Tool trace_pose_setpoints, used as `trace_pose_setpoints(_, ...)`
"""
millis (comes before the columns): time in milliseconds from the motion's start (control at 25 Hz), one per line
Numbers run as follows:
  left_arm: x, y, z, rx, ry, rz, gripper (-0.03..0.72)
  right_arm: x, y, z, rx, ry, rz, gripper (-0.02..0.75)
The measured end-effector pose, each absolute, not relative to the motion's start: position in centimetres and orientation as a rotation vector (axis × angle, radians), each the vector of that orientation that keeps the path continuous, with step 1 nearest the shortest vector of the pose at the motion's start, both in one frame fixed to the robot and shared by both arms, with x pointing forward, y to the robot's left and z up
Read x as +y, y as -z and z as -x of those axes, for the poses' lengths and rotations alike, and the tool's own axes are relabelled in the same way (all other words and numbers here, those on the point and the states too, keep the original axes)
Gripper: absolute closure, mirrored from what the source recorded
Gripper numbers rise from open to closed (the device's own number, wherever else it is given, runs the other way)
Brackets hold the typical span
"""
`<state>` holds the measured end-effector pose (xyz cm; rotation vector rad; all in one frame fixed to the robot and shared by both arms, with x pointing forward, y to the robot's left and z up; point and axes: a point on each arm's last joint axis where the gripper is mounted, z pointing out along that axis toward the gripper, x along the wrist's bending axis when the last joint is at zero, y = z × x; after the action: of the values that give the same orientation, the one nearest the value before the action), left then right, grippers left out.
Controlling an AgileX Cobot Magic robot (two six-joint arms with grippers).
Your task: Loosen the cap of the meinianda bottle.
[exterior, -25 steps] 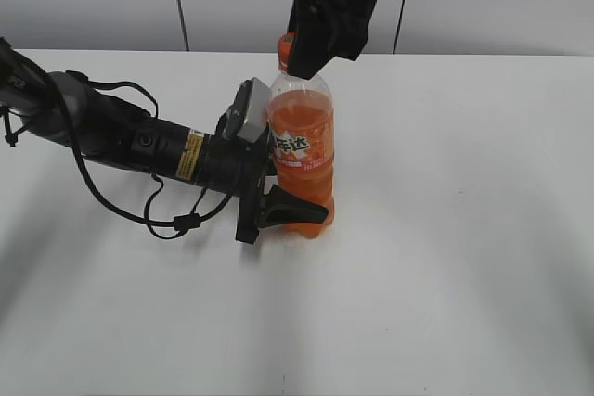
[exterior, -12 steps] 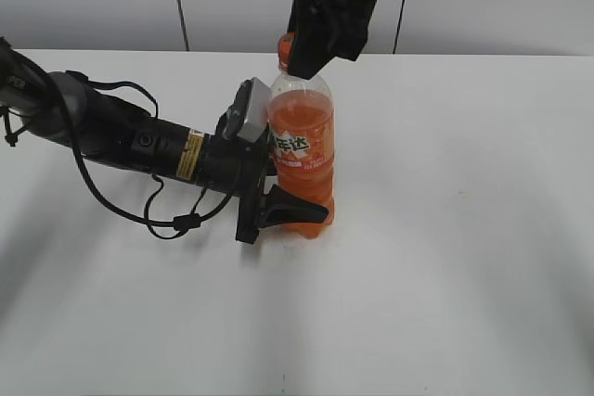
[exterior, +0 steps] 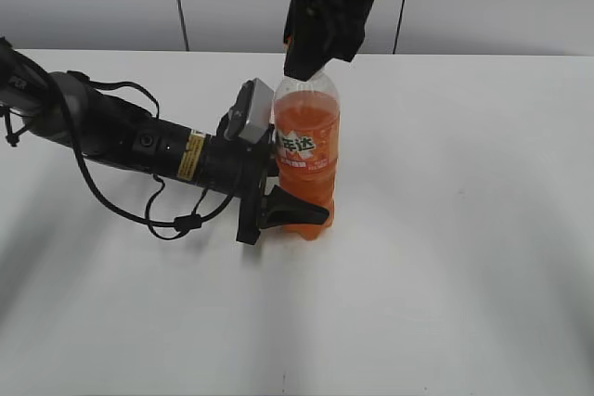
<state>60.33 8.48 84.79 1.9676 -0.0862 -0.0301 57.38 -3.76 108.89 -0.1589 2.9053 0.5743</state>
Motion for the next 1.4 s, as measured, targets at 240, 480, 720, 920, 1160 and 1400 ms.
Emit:
trace_pose_setpoints(240, 8.34, -84.75, -60.29, -0.082, 0.032, -1.973, 0.28, -3.63, -108.86, -57.37, 2.909, -0.581, 0.115, 0.382)
trace_pose_setpoints(480, 8.33, -84.79, -60.32, -0.082, 0.03, -1.974, 0.28, -3.63, -108.86, -57.38, 2.909, -0.582, 0.105, 0.38)
trace_pose_setpoints(720, 8.33, -84.79, -60.32, -0.082, 0.029, -1.975, 0.28, -3.66, -108.85, -57.41, 2.91, -0.577, 0.09, 0.38)
trace_pose_setpoints(920, 8.3, -84.78, -60.3, -0.082, 0.029, -1.975, 0.28, -3.67, -108.89, -57.39, 2.91, -0.579, 0.078, 0.379)
trace_pose_setpoints(1160, 8.3, -84.78, -60.3, -0.082, 0.029, -1.975, 0.28, -3.68, -108.89, -57.4, 2.911, -0.578, 0.072, 0.379)
trace_pose_setpoints(1400, 8.3, -84.78, -60.3, -0.082, 0.029, -1.975, 0.28, -3.61, -109.32, -57.45, 2.899, -0.595, 0.057, 0.379)
